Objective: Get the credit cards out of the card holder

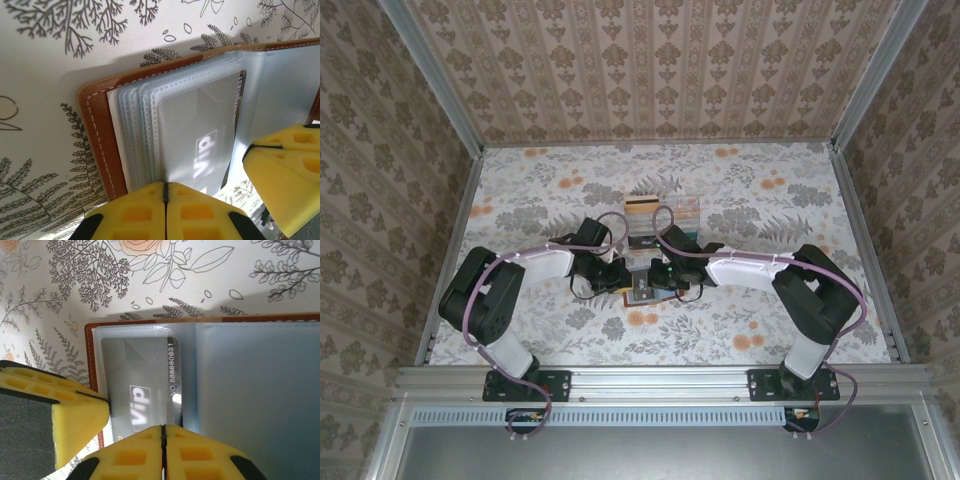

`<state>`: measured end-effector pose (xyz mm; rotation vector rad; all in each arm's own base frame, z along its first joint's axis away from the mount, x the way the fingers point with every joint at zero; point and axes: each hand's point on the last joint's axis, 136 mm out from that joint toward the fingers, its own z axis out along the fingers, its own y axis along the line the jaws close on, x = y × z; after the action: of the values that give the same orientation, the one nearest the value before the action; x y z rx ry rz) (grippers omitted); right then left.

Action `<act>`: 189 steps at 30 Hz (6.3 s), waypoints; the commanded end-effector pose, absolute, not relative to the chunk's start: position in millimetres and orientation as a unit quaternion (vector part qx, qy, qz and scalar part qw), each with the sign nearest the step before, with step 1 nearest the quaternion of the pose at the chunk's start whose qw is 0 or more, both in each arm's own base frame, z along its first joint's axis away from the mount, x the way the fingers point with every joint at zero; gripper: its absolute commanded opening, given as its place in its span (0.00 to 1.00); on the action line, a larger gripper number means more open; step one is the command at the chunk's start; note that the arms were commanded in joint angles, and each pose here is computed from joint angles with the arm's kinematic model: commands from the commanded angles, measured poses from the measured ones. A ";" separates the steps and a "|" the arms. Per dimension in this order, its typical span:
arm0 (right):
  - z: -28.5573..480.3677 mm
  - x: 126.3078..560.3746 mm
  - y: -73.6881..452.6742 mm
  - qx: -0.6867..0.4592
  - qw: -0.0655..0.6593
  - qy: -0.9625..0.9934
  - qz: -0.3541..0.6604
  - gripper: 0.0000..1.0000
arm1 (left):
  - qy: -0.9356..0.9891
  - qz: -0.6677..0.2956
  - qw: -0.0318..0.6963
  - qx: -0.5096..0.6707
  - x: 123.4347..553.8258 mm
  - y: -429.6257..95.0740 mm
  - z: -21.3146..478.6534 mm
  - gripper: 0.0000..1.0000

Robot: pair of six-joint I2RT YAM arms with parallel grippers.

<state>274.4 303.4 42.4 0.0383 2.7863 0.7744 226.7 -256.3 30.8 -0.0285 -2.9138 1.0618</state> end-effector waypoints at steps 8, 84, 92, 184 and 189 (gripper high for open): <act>24.9 269.9 302.8 0.010 0.098 0.963 0.252 0.12 | -0.949 0.313 0.034 -0.014 219.9 -249.2 19.8 0.07; 18.5 264.1 277.2 -0.019 0.096 0.987 0.130 0.15 | -0.959 0.277 0.054 -0.031 208.6 -244.0 7.1 0.00; 30.8 266.6 281.4 -0.022 0.106 0.983 0.147 0.17 | -0.959 0.277 0.052 -0.032 209.1 -244.1 7.5 0.00; 36.5 284.6 298.9 -0.013 0.089 0.971 0.221 0.32 | -0.960 0.269 0.062 -0.050 205.0 -246.7 4.0 0.00; 26.9 276.1 294.7 0.000 0.075 0.971 0.225 0.31 | -0.960 0.268 0.063 -0.049 205.0 -246.5 2.5 0.00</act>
<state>284.8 295.2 34.0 -0.0298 2.8812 0.6466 222.5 -265.0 29.9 -0.1697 -2.9213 1.0051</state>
